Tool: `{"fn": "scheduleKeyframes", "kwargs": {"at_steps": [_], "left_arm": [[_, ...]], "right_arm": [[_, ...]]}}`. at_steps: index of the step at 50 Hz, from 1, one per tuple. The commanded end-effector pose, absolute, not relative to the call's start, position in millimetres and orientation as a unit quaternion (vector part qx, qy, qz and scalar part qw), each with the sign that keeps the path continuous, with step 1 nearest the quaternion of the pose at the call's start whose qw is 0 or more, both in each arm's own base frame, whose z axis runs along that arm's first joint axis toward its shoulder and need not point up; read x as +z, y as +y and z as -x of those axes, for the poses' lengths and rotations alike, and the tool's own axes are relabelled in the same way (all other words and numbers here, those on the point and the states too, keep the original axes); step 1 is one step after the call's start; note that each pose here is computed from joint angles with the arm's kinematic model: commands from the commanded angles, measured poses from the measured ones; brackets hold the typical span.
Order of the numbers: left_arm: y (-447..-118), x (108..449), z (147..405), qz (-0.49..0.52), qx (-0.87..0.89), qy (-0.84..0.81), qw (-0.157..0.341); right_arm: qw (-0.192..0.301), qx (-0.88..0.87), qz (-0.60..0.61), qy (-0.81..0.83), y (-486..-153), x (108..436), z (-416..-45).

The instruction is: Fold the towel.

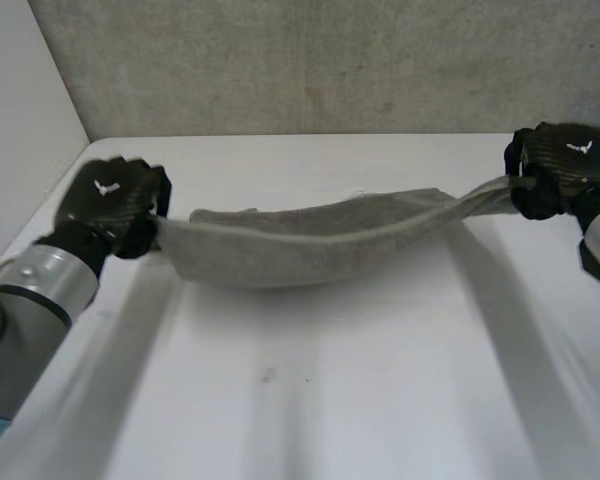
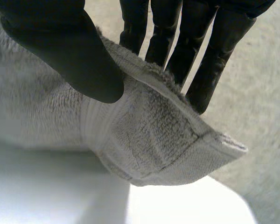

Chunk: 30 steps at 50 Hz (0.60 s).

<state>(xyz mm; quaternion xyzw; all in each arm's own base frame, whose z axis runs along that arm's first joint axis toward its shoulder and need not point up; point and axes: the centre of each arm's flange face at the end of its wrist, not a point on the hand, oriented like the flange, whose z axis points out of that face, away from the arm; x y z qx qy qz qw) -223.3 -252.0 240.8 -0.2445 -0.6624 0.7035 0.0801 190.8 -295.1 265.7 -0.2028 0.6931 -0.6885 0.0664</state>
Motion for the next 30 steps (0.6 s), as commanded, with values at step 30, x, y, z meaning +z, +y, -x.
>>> {"fn": "scheduleKeyframes", "kwargs": {"at_steps": [30], "left_arm": [[-330, 268, 257, 0.391, 0.673, -0.608, -0.159]], "right_arm": [[-0.198, -0.586, 0.453, 0.642, -328, 268, -229]]}}
